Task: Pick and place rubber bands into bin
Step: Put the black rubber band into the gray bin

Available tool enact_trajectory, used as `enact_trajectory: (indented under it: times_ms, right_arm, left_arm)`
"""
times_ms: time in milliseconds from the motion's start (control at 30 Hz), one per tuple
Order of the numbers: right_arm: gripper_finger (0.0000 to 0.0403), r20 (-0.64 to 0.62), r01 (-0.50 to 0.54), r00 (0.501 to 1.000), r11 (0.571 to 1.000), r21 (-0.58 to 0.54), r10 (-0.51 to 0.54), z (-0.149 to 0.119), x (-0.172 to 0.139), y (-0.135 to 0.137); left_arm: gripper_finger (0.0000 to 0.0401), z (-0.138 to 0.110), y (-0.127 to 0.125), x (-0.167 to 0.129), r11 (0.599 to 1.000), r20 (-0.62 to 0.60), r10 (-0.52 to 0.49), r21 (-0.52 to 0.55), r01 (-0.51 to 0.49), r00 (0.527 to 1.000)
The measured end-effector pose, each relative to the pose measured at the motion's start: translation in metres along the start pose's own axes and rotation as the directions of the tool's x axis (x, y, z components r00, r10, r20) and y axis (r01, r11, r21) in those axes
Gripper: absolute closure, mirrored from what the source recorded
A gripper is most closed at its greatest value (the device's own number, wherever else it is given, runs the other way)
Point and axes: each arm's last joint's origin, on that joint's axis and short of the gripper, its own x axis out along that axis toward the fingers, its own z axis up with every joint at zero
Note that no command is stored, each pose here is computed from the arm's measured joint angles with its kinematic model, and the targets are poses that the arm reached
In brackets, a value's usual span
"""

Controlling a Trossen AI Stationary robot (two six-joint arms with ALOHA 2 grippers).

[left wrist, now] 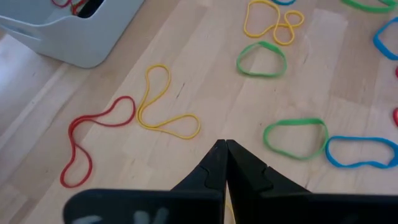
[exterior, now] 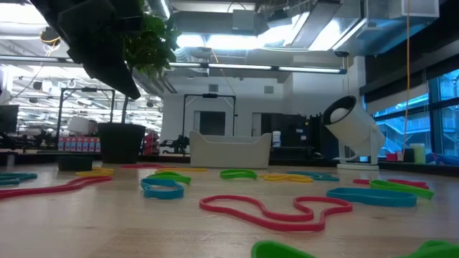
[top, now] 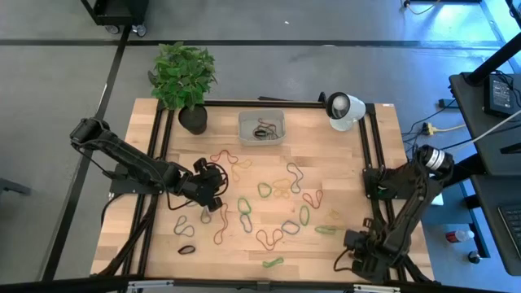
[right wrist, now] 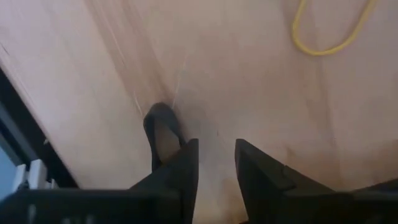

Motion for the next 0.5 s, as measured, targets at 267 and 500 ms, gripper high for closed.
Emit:
enact_trajectory:
  times_ms: [267,500]
  right_arm:
    - [0.0292,-0.002,-0.029,1.000,0.999,-0.028,0.029,-0.001,0.019,0.013]
    - [0.0350,-0.027,-0.011,1.000,0.999,-0.032,0.010,-0.001,0.029,0.016]
  left_arm:
    - [0.0396,0.000,0.000,0.000,1.000,0.002,0.006,0.002,-0.006,1.000]
    - [0.0396,0.000,0.000,0.000,1.000,0.003,0.008,0.003,-0.008,1.000]
